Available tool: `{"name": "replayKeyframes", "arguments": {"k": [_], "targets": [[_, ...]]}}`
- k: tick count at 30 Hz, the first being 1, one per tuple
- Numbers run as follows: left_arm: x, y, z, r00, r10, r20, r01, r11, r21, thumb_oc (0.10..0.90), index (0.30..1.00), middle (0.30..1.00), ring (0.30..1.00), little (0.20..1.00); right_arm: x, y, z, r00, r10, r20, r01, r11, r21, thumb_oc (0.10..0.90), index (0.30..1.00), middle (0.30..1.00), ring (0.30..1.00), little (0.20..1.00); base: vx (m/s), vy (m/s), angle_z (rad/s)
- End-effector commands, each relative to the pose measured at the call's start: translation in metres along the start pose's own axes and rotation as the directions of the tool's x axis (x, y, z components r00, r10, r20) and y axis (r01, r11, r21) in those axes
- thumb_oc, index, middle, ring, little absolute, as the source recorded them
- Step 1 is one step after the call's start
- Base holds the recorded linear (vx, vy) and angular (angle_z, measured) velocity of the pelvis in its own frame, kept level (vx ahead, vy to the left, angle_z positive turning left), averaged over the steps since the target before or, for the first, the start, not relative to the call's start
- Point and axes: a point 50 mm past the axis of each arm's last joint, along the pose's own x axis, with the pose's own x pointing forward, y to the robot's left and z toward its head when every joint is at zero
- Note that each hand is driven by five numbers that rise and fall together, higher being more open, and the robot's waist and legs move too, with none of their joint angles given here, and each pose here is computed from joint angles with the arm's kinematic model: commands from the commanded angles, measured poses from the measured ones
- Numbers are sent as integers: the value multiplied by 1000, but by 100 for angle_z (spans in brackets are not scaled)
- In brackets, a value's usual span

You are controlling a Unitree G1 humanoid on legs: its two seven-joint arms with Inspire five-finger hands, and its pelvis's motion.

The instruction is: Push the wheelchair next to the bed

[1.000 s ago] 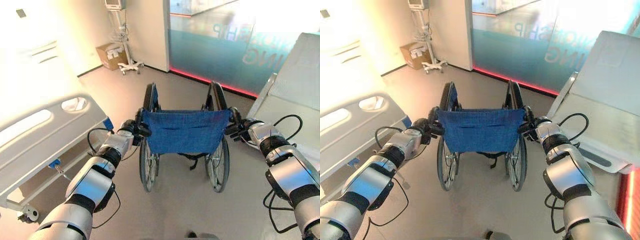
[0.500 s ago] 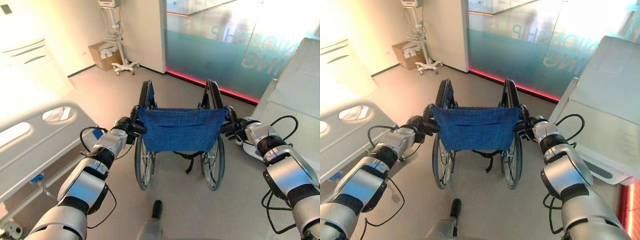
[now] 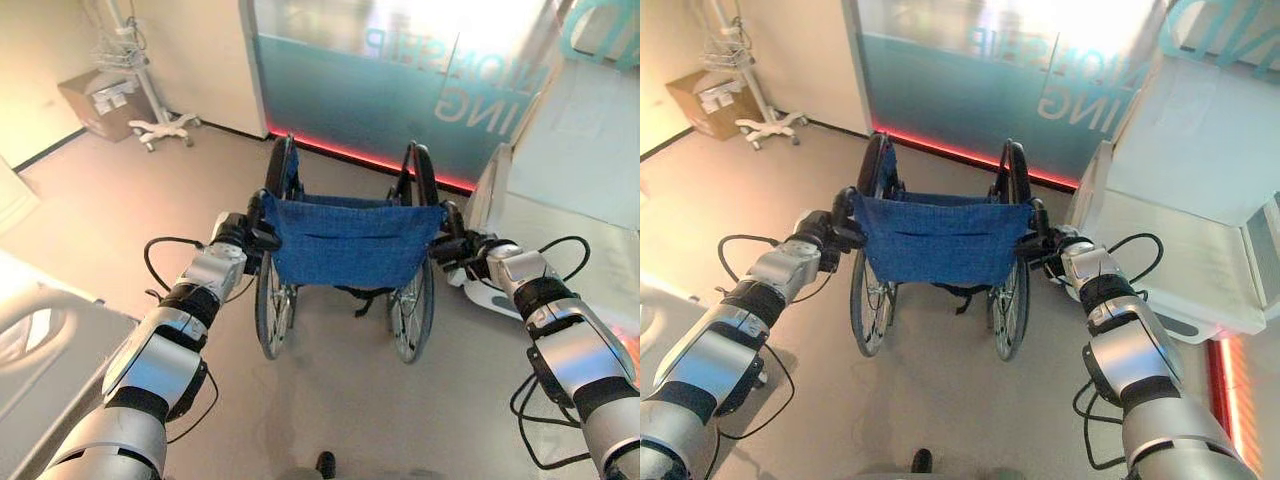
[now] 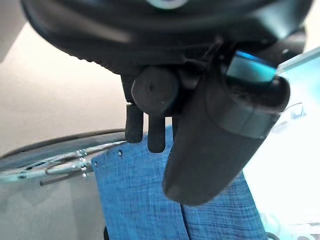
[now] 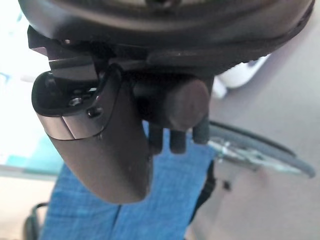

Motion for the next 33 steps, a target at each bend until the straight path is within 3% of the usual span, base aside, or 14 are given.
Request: {"name": "replayKeyframes", "arguments": {"k": [1,6,10,18,25,33], "targets": [[0,6,-8,990,46,131,-60,992,108,400,300,300,300,300,-6,-17,13,989,-25,146,68,952,-300,400,300,300,300,300,585,-305,71],[-5,-17,-4,981,-37,189,28,998,49,400,300,300,300,300,-12,-36,24,981,-103,162,148,943,-299,400,300,300,300,300,369,-341,82],[-16,-47,-32,983,-92,157,105,991,-78,400,300,300,300,300,-18,-42,26,980,-99,173,154,926,-344,400,300,300,300,300,432,-467,60],[-36,-95,-55,956,-250,154,272,952,-142,400,300,300,300,300,-24,-74,20,973,-161,164,215,888,-406,400,300,300,300,300,320,-373,54],[-56,-118,-61,939,-288,188,324,924,-204,400,300,300,300,300,-18,-61,29,974,-147,174,209,879,-429,400,300,300,300,300,340,-193,0],[-54,-111,-72,950,-264,168,288,948,-135,400,300,300,300,300,-5,-31,6,991,-53,125,102,895,-433,400,300,300,300,300,400,-49,-11]]}}
